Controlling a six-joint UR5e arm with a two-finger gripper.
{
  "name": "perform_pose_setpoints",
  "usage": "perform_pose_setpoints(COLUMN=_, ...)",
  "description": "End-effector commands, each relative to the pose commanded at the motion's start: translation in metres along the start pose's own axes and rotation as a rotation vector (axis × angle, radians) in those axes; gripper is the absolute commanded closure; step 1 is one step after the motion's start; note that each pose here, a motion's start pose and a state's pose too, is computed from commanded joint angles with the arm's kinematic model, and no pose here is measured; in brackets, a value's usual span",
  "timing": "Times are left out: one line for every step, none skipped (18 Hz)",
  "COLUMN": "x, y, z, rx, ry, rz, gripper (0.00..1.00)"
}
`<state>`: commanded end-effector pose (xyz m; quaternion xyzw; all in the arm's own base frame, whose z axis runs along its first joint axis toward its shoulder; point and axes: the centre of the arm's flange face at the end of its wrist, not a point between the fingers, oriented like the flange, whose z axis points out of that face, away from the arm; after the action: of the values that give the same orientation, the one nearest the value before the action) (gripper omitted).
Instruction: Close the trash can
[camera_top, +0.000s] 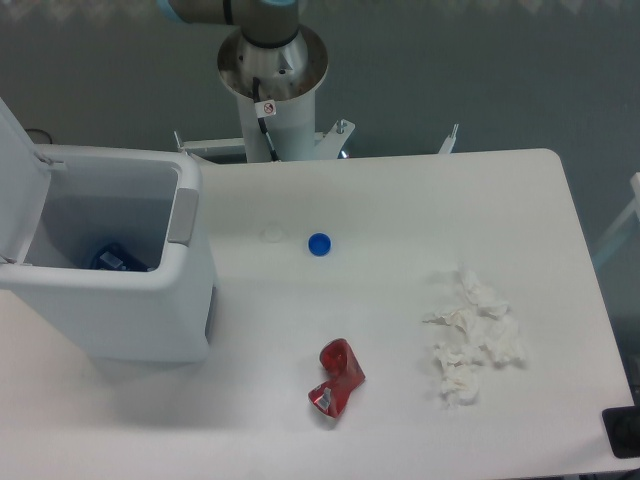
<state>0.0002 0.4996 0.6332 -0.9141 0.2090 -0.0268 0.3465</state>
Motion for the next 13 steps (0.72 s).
perform_pose_setpoints(x=0.000, y=0.002, z=0.001, rx=-0.017, ry=-0.003, rz=-0.004, gripper=1.00)
perform_pose_setpoints(x=-0.001, y=0.003, z=0.002, rx=-0.027, ry=-0.008, rz=-0.005, gripper=1.00)
perform_pose_setpoints(x=-0.001, y=0.003, z=0.001, rx=-0.030, ry=-0.012, rz=-0.005, gripper=1.00)
perform_pose_setpoints(x=-0.001, y=0.003, z=0.000, rx=-0.033, ry=-0.020, rz=-0.006, gripper=1.00)
perform_pose_setpoints(x=-0.003, y=0.003, z=-0.002, rx=-0.043, ry=-0.033, rz=-0.006, gripper=1.00)
perform_pose_setpoints(x=-0.004, y=0.004, z=-0.003, rx=-0.056, ry=-0.048, rz=-0.007, gripper=1.00)
perform_pose_setpoints(x=-0.005, y=0.004, z=-0.004, rx=-0.062, ry=-0.059, rz=-0.012, gripper=1.00)
perform_pose_setpoints(x=-0.006, y=0.005, z=-0.004, rx=-0.066, ry=-0.065, rz=-0.018, gripper=1.00)
perform_pose_setpoints(x=-0.006, y=0.006, z=-0.005, rx=-0.071, ry=-0.069, rz=-0.020, gripper=1.00)
perform_pose_setpoints(x=-0.007, y=0.006, z=-0.005, rx=-0.076, ry=-0.076, rz=-0.021, gripper=1.00)
perform_pose_setpoints(x=-0.007, y=0.007, z=-0.007, rx=-0.078, ry=-0.084, rz=-0.023, gripper=1.00)
perform_pose_setpoints(x=-0.008, y=0.007, z=-0.009, rx=-0.080, ry=-0.090, rz=-0.025, gripper=1.00)
perform_pose_setpoints(x=-0.008, y=0.008, z=-0.009, rx=-0.085, ry=-0.094, rz=-0.026, gripper=1.00)
